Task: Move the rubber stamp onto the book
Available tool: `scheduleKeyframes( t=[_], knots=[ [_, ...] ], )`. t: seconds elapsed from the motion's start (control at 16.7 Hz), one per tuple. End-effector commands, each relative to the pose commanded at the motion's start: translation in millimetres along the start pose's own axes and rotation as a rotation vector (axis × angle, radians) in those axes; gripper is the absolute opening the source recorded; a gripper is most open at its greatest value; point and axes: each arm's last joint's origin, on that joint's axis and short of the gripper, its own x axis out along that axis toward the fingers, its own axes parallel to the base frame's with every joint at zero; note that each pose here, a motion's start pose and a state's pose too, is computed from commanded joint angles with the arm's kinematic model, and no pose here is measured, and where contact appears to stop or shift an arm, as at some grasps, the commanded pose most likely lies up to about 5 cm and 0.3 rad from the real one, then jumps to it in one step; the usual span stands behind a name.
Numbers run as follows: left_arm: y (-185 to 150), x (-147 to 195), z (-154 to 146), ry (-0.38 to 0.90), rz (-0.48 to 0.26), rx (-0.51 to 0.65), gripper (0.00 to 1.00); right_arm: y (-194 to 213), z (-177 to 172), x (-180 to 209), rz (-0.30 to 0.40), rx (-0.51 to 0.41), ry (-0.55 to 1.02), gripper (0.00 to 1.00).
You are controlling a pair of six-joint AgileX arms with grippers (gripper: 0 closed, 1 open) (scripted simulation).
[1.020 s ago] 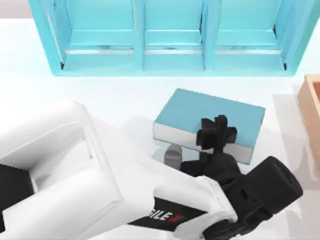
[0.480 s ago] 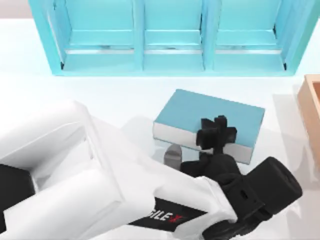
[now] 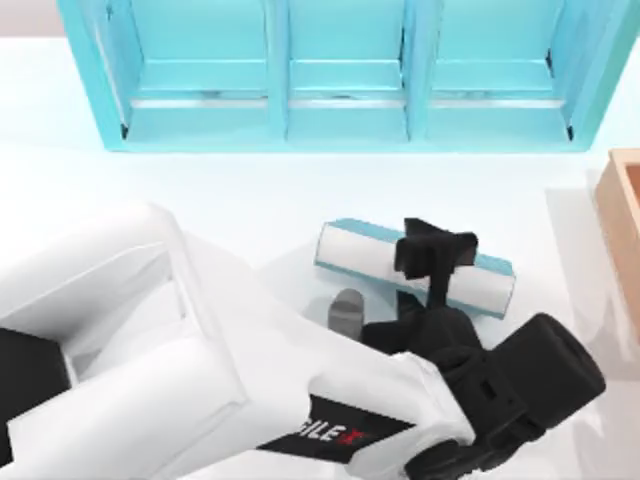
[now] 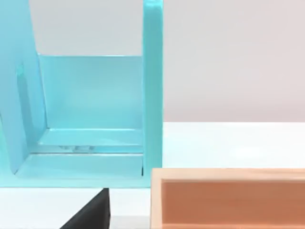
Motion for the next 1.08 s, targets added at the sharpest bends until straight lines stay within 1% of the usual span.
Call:
scheduleKeyframes(
  t=[0.48, 0.6, 0.84, 1.08],
  knots=[
    [1, 0, 0, 0.0, 0.002, 0.004, 1.0, 0, 0, 0, 0.0, 0.0, 0.0, 1.0],
    [4, -5, -2, 0.002, 0.005, 0.004, 1.0, 0, 0, 0, 0.0, 0.0, 0.0, 1.0],
    [21, -26, -7, 0.002, 0.026, 0.002, 1.0, 0, 0, 0, 0.0, 0.0, 0.0, 1.0],
    [39, -60, -4, -0.008, 0.048, 0.016, 1.0, 0, 0, 0, 0.0, 0.0, 0.0, 1.0]
  ],
)
